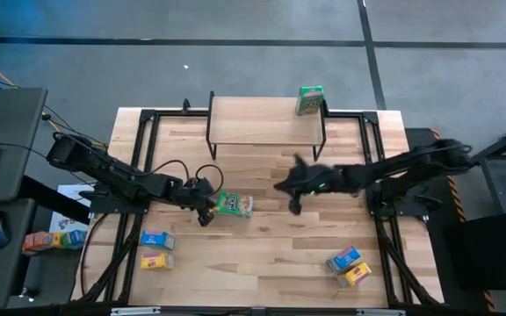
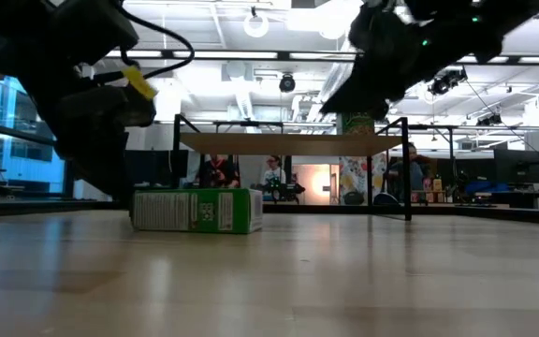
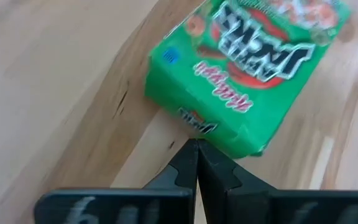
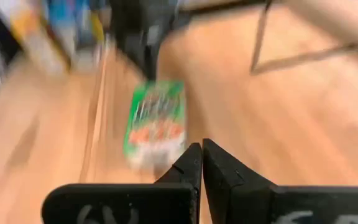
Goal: Stack cereal on shelf
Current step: Move the green cereal box to the center of the table
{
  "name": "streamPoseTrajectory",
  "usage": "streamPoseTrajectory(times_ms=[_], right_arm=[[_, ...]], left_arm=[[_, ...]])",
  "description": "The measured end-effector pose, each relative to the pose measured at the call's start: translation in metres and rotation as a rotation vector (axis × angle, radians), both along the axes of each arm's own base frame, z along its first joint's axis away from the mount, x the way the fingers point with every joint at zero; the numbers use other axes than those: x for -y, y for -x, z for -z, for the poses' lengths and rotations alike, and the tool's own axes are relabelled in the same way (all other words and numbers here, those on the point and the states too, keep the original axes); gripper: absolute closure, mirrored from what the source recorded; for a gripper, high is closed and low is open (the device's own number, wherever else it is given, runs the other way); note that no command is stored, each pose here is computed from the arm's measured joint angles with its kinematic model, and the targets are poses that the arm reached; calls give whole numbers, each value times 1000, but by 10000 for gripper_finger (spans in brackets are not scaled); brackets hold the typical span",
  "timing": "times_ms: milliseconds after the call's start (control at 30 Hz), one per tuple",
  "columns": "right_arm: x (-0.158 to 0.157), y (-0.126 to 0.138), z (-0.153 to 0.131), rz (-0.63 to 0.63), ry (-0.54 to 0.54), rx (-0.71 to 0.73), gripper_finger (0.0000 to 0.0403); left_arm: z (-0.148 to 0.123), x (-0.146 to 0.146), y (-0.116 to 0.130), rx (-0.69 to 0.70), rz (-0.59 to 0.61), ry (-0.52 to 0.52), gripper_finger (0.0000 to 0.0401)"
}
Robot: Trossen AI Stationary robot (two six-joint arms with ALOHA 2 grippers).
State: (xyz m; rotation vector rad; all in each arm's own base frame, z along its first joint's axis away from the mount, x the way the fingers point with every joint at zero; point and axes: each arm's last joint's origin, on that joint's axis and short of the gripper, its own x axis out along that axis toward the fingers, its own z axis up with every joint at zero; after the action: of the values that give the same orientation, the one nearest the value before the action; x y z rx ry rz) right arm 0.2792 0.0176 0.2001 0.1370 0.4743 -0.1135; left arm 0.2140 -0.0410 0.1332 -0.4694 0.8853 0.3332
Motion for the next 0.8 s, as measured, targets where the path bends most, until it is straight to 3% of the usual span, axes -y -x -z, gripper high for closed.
streamPoseTrajectory(times_ms=[200,367,800], right_arm=[[-28,-42,34,-117,85,-137,403],[-38,-69,58,-114,101,-67,403],[-36,-81,86,-37,48,-1,403]], left_arm=[[-1,0,-1,19,-3,-14,401],[-1,-1,-1,18,3,-34,401],[-4,0,-4,59,14,-56,401]])
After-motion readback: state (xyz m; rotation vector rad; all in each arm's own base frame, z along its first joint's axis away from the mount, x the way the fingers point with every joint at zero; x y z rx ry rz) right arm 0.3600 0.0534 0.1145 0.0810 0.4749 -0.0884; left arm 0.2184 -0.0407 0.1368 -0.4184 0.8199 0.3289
